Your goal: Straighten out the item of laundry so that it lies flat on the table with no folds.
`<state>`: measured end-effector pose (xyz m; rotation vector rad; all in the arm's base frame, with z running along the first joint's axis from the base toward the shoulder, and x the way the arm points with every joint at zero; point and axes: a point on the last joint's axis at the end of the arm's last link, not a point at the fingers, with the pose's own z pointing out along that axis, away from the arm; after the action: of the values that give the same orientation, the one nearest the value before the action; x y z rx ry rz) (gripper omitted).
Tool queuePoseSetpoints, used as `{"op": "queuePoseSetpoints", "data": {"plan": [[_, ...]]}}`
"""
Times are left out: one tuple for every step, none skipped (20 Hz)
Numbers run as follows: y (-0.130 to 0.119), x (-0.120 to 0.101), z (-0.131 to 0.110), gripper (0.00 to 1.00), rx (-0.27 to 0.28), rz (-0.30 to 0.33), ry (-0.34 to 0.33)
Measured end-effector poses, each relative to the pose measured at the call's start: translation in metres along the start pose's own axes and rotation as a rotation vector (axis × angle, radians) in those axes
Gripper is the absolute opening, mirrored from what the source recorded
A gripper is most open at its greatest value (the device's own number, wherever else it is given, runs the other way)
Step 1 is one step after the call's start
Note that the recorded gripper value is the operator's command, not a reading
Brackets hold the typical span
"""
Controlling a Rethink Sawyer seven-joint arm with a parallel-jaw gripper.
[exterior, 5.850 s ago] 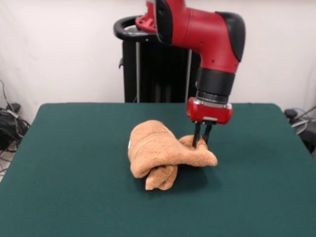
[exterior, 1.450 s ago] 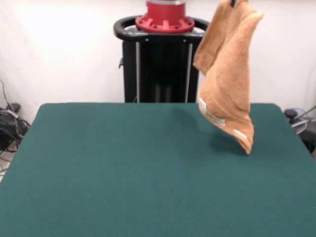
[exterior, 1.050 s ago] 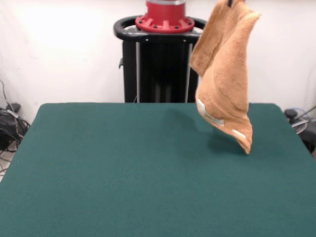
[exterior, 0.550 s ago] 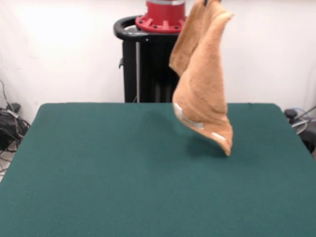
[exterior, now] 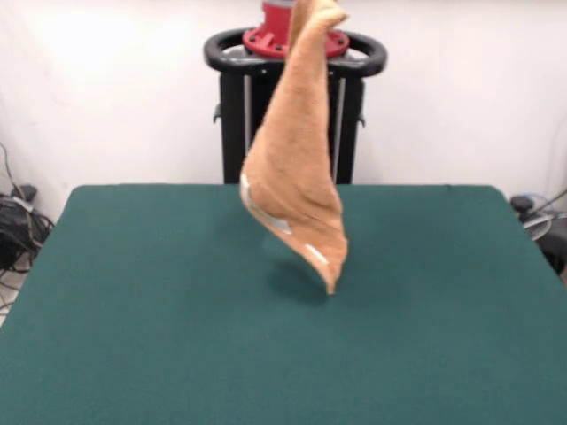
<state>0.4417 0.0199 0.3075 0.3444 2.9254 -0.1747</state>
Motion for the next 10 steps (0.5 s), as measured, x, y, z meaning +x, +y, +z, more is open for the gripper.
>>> {"op": "queuePoseSetpoints", "data": {"plan": [[-0.008, -0.005, 0.000, 0.00, 0.000, 0.014, -0.003], [-0.016, -0.009, 0.001, 0.00, 0.000, 0.023, -0.005], [-0.020, -0.011, 0.001, 0.00, 0.000, 0.026, -0.006], [-0.025, -0.014, 0.001, 0.00, 0.001, 0.028, -0.008], [-0.029, -0.016, 0.001, 0.00, 0.001, 0.027, -0.009], [-0.034, -0.019, 0.002, 0.00, 0.001, 0.026, -0.010], [-0.037, -0.020, 0.002, 0.00, 0.000, 0.025, -0.010], [-0.040, -0.021, 0.003, 0.00, 0.001, 0.021, -0.010], [-0.049, -0.023, 0.004, 0.00, -0.002, 0.011, -0.009], [-0.052, -0.023, 0.005, 0.00, -0.002, 0.006, -0.007]]}}
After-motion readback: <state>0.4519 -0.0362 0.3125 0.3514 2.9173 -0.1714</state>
